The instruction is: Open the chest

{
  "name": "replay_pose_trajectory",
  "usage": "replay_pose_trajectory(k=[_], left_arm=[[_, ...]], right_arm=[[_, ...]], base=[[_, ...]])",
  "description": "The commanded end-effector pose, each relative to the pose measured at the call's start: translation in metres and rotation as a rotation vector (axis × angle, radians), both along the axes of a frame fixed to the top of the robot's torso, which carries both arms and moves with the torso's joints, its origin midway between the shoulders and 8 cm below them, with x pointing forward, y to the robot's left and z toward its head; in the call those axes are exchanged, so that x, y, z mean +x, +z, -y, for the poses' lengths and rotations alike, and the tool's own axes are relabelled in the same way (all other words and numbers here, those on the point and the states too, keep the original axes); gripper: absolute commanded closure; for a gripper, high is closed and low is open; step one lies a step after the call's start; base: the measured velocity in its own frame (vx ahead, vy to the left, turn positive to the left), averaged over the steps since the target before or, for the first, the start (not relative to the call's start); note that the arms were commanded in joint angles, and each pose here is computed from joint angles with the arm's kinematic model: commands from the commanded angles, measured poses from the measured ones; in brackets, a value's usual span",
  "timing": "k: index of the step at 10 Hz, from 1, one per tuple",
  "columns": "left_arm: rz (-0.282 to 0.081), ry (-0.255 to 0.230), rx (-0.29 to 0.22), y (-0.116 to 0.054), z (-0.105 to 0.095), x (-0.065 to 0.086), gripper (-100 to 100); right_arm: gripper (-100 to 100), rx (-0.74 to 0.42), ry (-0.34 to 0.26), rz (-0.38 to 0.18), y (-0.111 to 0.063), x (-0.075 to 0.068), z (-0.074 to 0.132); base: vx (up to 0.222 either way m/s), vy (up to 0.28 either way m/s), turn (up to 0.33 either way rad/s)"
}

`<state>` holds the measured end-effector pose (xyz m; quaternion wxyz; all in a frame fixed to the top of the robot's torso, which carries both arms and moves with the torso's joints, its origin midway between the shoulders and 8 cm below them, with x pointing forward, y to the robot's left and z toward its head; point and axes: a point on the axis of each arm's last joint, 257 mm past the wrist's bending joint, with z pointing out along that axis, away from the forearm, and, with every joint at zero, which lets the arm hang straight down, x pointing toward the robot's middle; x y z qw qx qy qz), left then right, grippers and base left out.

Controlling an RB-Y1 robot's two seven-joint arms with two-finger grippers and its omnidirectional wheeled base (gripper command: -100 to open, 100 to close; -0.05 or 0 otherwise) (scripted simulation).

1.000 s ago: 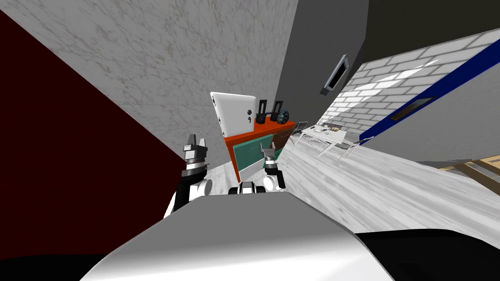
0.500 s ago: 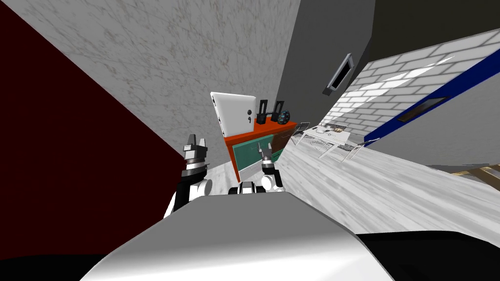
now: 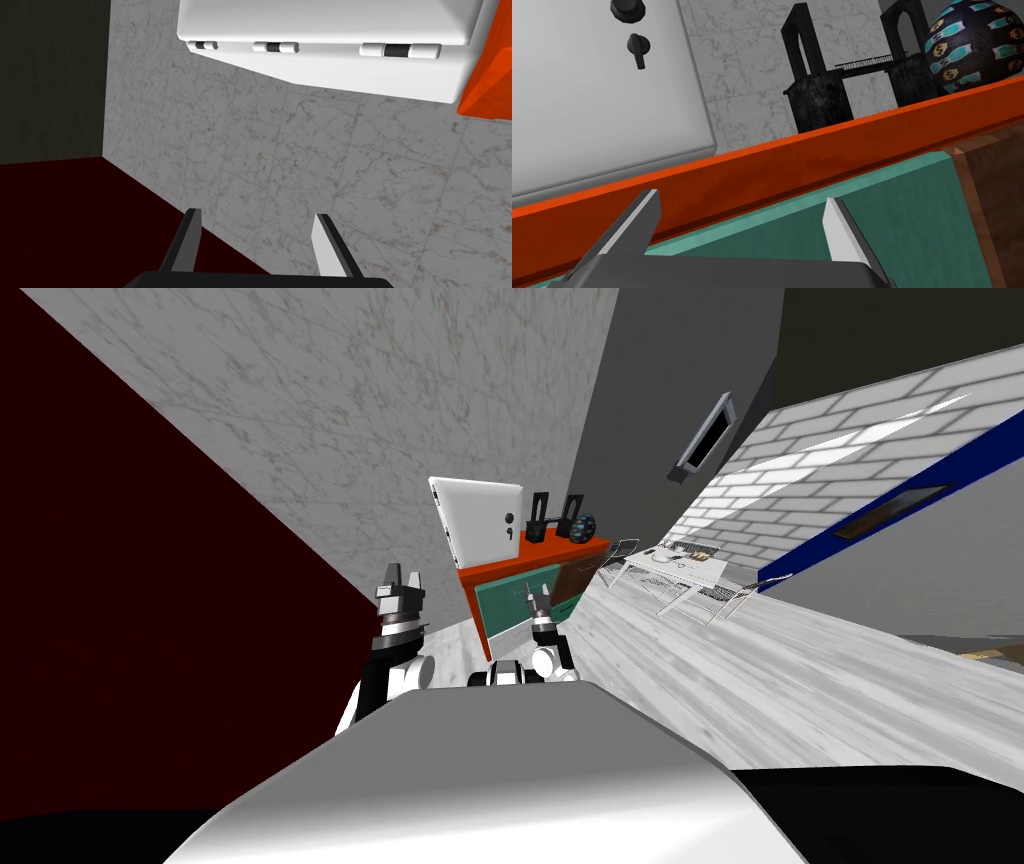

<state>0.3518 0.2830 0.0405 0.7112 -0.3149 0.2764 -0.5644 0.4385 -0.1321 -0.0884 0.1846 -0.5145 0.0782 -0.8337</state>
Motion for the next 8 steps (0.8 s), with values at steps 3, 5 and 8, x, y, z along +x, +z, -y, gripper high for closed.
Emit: replay_pose_trajectory(k=[3,5,8], left_arm=[[0.0,0.0,0.0,0.0,0.0,0.0,0],[0.0,0.0,0.0,0.0,0.0,0.0,0],[0.0,0.0,0.0,0.0,0.0,0.0,0]], right_arm=[[-100,0.19,0.132,-0.08,-0.022,0.007,-0.024],[-100,0.262,0.18,-0.114,-0.031,0.01,-0.034],[-100,0.355,0.236,-0.15,-0.04,0.012,-0.043]], base=[[0.003,-0.039,0.058],[0.001,-0.039,0.062],[-0.001,-0.033,0.045]])
